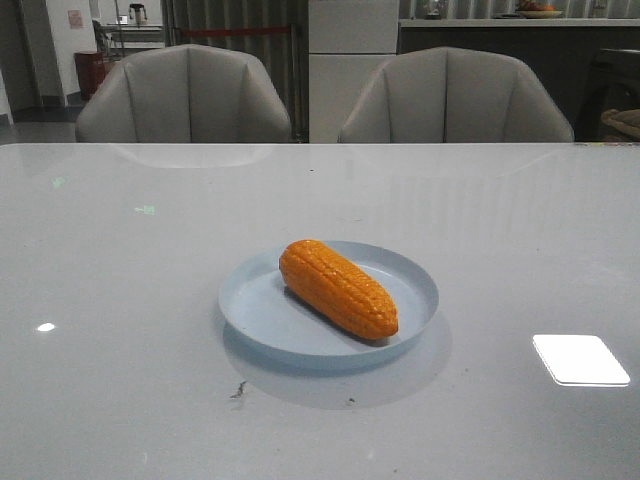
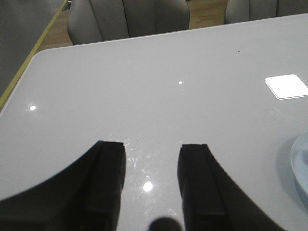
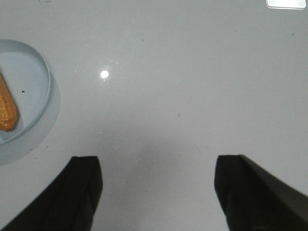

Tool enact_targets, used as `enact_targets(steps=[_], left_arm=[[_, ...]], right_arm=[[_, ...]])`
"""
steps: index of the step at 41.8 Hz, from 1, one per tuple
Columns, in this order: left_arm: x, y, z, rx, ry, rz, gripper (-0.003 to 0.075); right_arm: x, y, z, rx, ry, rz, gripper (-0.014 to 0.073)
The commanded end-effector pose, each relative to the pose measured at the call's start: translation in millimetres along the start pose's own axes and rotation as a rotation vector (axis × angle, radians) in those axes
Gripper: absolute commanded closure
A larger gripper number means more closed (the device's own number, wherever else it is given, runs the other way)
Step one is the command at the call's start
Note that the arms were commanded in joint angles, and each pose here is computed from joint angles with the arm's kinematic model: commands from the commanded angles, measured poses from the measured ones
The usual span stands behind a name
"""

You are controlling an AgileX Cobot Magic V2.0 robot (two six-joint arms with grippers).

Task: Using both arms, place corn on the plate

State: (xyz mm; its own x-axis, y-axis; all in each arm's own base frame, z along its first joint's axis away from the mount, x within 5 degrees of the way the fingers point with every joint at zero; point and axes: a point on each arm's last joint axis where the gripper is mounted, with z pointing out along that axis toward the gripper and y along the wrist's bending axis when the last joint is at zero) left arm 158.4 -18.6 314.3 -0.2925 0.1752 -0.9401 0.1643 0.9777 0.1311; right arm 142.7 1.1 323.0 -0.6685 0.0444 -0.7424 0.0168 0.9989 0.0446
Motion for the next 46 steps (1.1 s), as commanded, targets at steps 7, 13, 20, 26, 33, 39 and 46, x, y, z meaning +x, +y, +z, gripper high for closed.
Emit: enact_targets(steps=[7,13,20,26,33,39,46], left_arm=[[-17.6,3.2,-3.9,-0.022,-0.116,-0.011,0.0484],[-18.1,3.3,-3.9,-0.023,-0.122,-0.011,0.0579],[-18.1,3.3,-3.9,-0.023,-0.122,-0.011,0.0627],[-18.1,3.3,-3.9,-0.023,-0.122,-0.011,0.0627],[-18.1,3.3,-3.9,-0.023,-0.122,-0.011,0.0627],[-18.1,3.3,-3.9,-0.023,-0.122,-0.011,0.0627],[-20.1,3.5,-9.7,-0.023,-0.146,-0.065,0.0627]], right_arm=[[-12.4,0.1,-6.9,-0.002,-0.101,0.005,0.0001],[-12.4,0.1,-6.9,-0.002,-0.101,0.005,0.0001],[-12.4,0.1,-6.9,-0.002,-0.101,0.005,0.0001],[-12.4,0.1,-6.9,-0.002,-0.101,0.005,0.0001],[-12.4,0.1,-6.9,-0.002,-0.101,0.005,0.0001],[-12.4,0.1,-6.9,-0.002,-0.101,0.005,0.0001],[-12.4,0.1,-6.9,-0.002,-0.101,0.005,0.0001]])
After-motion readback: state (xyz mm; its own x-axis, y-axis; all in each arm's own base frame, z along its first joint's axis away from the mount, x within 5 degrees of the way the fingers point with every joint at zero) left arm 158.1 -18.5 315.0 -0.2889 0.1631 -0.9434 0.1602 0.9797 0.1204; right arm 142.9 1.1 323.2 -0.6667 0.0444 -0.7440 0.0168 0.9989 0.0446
